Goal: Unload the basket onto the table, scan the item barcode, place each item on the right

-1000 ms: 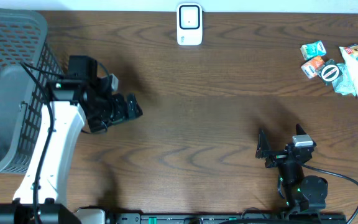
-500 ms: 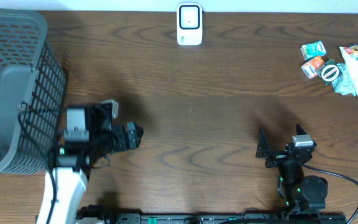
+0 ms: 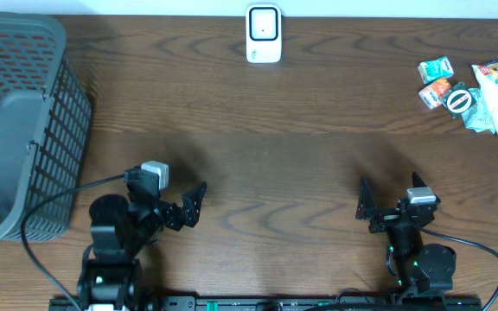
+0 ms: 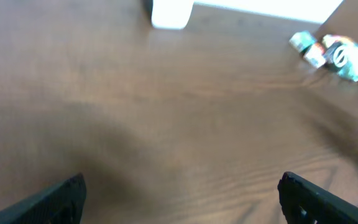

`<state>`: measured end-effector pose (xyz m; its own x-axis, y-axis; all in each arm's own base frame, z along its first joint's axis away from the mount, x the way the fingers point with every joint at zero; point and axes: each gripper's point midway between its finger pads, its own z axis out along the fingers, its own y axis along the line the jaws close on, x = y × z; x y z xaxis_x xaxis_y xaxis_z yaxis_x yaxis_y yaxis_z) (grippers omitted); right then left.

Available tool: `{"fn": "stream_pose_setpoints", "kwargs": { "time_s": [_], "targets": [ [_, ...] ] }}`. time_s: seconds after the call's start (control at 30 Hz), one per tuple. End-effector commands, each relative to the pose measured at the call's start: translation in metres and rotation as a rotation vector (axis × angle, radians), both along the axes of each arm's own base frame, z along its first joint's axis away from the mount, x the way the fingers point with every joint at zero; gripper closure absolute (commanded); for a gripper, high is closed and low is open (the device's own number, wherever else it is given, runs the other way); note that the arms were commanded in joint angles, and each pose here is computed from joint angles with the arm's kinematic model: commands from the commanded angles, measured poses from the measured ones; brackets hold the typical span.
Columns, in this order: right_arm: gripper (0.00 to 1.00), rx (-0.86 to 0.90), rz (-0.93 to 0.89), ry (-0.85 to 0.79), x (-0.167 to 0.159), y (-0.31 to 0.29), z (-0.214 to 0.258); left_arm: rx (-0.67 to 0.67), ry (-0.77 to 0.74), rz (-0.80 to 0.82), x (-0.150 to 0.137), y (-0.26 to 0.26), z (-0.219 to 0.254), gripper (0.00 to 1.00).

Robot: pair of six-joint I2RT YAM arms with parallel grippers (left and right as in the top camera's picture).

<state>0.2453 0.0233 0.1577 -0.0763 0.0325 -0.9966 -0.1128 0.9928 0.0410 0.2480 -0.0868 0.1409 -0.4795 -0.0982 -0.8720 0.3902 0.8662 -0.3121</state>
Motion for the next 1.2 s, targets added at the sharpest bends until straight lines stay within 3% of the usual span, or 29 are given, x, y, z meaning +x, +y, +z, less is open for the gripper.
{"fn": "stream_pose_setpoints", "kwargs": {
  "time_s": [0.0,0.2,0.77,1.17],
  "targets": [
    [0.01,-0.016,0.0,-0.002,0.0,0.0,0.0,0.059,-0.137,-0.061,-0.005,-0.005,0.02,0.02],
    [0.01,-0.016,0.0,-0.002,0.0,0.0,0.0,0.146,-0.311,-0.088,-0.013,-0.005,0.046,0.02],
    [0.01,-0.016,0.0,-0.002,0.0,0.0,0.0,0.188,-0.535,0.05,-0.012,0.015,0.035,0.02],
    [0.01,-0.016,0.0,-0.003,0.0,0.0,0.0,0.172,-0.505,0.187,-0.009,0.035,0.035,0.02]
  ]
}}
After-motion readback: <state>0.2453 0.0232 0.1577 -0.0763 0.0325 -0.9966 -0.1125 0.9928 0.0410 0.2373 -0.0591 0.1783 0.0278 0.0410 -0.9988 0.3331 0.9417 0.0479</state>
